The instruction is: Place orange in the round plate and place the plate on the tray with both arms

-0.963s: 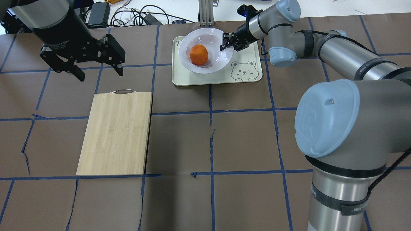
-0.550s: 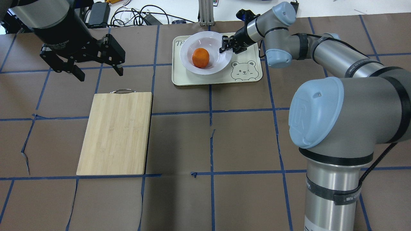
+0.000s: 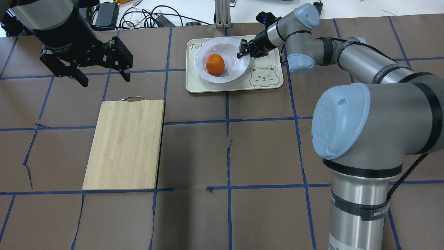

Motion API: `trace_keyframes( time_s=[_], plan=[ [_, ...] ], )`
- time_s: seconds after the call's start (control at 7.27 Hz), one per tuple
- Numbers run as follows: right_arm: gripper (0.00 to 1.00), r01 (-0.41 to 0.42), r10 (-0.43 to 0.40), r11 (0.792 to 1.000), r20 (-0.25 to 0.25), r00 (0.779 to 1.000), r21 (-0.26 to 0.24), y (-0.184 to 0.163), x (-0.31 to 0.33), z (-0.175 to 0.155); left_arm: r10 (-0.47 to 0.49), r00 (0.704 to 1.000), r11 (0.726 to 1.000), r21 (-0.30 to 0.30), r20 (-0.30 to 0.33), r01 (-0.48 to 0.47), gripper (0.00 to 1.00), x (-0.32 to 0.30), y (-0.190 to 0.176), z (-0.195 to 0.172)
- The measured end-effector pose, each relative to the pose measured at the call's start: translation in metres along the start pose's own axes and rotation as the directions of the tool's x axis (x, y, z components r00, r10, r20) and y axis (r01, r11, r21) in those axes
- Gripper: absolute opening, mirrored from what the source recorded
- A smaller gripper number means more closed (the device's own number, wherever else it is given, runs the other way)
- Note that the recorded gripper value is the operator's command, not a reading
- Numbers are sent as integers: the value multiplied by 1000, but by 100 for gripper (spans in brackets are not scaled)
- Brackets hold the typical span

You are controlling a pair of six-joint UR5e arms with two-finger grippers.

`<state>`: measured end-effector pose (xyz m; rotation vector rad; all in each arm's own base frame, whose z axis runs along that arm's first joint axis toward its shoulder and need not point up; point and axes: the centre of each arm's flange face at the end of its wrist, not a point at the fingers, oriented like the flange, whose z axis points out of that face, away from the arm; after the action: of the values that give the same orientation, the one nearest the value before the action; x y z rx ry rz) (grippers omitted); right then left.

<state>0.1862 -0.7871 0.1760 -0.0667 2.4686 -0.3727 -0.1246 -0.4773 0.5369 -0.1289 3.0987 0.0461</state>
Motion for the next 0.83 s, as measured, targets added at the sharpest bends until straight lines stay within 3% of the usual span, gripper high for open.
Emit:
trace_keyframes(
  time_s=[0.28, 0.55, 0.83],
  plan=[
    [100, -20, 21, 1000, -41, 999, 23, -12, 7, -36, -1, 1000, 1000, 0, 7, 1, 100, -1, 0, 1],
    [100, -95, 83, 994, -186, 979, -57, -10, -19, -97, 0, 1000, 1000, 0, 8, 0, 100, -1, 0, 0],
    [100, -178, 111, 970, -349, 930, -166, 15, -66, -164, 1, 1000, 1000, 0, 9, -1, 100, -1, 0, 0]
  ],
)
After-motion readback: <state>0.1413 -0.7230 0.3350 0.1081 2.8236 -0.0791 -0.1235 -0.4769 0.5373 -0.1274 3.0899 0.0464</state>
